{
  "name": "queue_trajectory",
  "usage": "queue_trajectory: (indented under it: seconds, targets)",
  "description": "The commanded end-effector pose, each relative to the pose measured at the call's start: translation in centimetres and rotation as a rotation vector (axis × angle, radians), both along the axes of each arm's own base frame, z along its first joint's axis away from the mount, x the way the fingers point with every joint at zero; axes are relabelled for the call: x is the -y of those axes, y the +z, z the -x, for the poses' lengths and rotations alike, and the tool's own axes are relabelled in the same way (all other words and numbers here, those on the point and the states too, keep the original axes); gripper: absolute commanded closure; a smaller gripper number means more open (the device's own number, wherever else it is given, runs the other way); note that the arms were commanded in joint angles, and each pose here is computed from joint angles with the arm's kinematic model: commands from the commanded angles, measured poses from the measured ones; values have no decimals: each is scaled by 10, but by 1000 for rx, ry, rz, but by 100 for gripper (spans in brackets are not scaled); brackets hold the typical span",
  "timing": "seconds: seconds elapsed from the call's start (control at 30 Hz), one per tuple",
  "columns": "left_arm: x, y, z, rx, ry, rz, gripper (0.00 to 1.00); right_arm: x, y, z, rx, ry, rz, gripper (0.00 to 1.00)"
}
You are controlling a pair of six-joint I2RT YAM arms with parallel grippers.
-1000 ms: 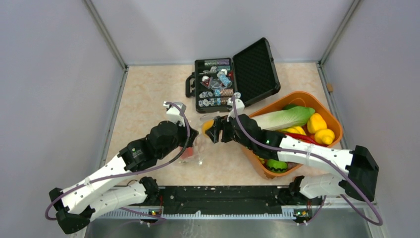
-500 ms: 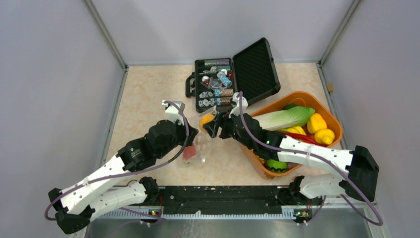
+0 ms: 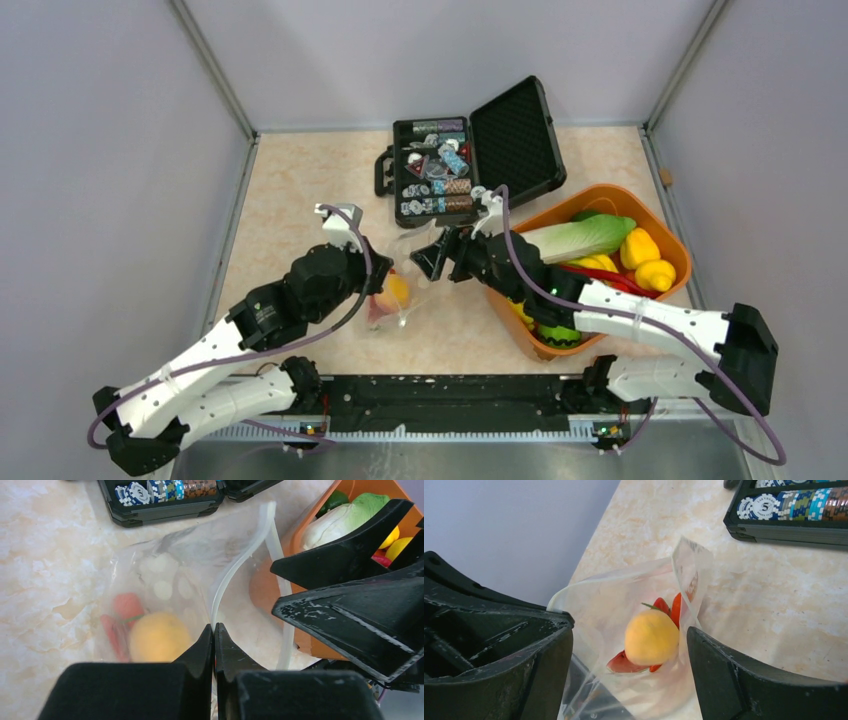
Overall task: Place the food in the zip-top bag and seal the zipper
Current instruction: Place the fake fruit in the zipper food storage bag.
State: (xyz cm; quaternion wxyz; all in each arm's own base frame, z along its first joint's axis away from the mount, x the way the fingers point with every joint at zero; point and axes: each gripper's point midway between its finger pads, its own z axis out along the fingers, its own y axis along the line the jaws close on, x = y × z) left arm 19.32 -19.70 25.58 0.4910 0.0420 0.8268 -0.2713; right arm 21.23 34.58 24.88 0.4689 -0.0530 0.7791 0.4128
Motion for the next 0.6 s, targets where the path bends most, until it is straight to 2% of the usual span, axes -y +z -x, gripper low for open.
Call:
queue_trajectory:
  seconds: [0.0, 0.23, 0.33, 0.47, 0.57]
  targets:
    - [-2, 21, -4, 39, 27, 52, 100, 2, 31, 4, 44, 28, -79, 18]
    - [-4, 19, -5, 37, 42, 49, 100, 1, 68, 28, 146, 179, -122, 17]
    - [-6, 19, -7, 38, 60, 47, 100, 13, 81, 35, 188, 184, -142, 17]
    - [-18, 18, -12, 52, 128, 47, 100, 45, 85, 31, 222, 81, -146, 18]
    - [-20, 14, -12, 58, 132, 39, 100, 84, 71, 17, 178, -98, -81, 19]
